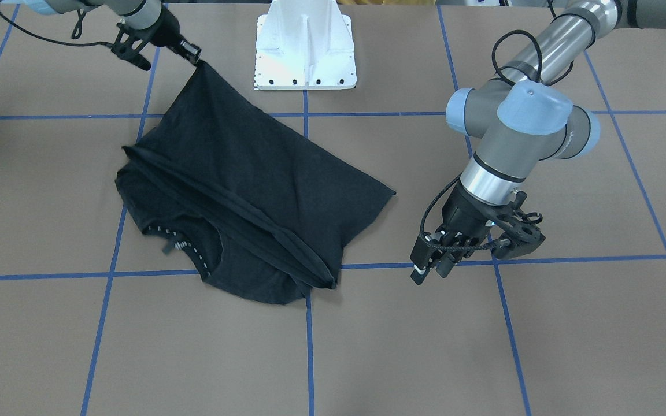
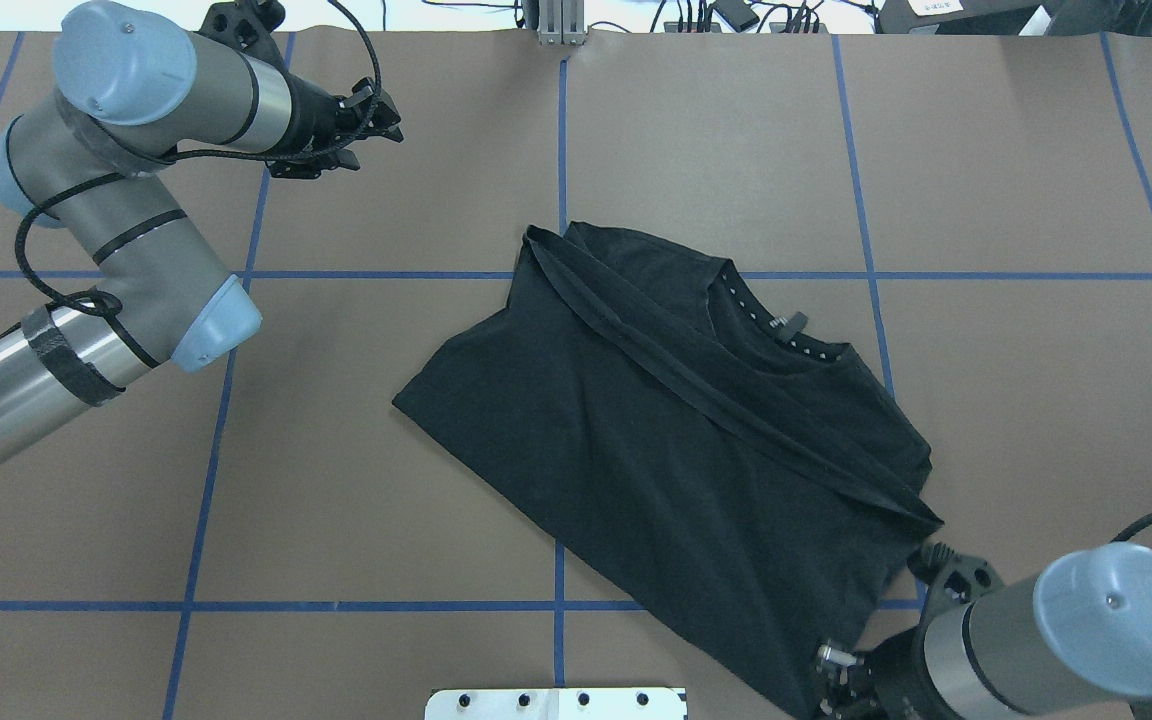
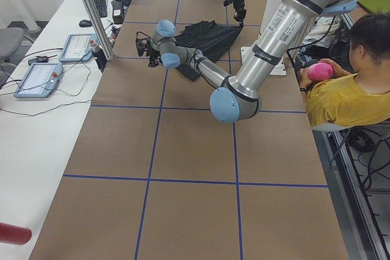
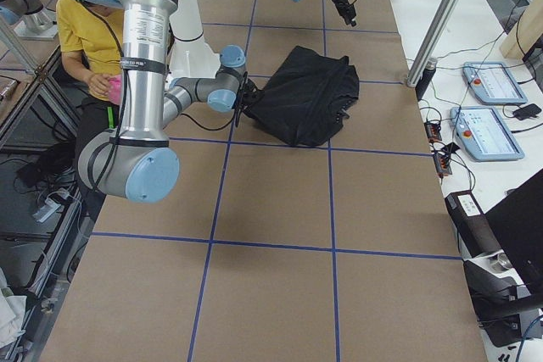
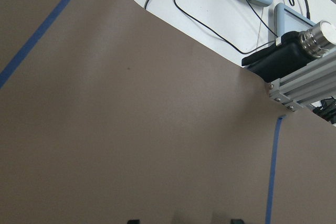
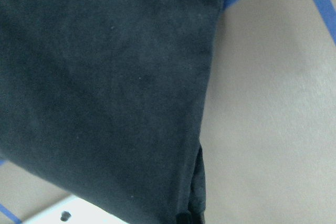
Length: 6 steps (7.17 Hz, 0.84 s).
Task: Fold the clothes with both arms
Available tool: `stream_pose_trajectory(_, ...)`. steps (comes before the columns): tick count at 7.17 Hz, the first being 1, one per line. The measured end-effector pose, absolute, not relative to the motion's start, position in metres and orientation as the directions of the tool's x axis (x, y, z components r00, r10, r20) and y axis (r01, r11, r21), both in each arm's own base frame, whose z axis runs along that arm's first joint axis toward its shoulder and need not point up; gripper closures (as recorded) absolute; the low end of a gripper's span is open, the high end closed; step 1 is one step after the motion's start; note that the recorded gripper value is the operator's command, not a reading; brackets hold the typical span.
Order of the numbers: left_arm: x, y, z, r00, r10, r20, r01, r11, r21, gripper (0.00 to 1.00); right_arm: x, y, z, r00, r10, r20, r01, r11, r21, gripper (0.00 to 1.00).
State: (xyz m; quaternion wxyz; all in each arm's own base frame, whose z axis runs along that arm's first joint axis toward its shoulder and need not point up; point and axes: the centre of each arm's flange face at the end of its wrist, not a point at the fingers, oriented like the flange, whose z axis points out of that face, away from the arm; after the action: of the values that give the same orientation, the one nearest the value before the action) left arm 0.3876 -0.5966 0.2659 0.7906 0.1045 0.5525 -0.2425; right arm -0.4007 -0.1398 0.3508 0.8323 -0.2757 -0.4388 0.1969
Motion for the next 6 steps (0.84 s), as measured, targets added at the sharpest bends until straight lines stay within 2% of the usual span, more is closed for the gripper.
stream_pose_trajectory(1, 0.387, -0.582, 0.261, 0.256, -0.266, -0.929, 0.473, 0.873, -0.119, 0.32, -0.405, -0.121, 0.348, 0.559, 0.547, 0.623, -0.047, 0.771, -0.635, 0.0)
stream_pose_trajectory(3, 0.407, -0.543, 0.254, 0.222, -0.292, -0.93, 0.433, 0.884, -0.174, 0.32, -0.404, -0.125, 0.347, 0.553, 0.554, 0.623, -0.053, 0.769, -0.637, 0.0)
stream_pose_trajectory(6, 0.442, -0.449, 0.285, 0.247, -0.344, -0.906, 0.442, 0.872, -0.21, 0.36, -0.375, -0.187, 0.34, 0.454, 0.631, 0.629, -0.161, 0.752, -0.639, 0.0)
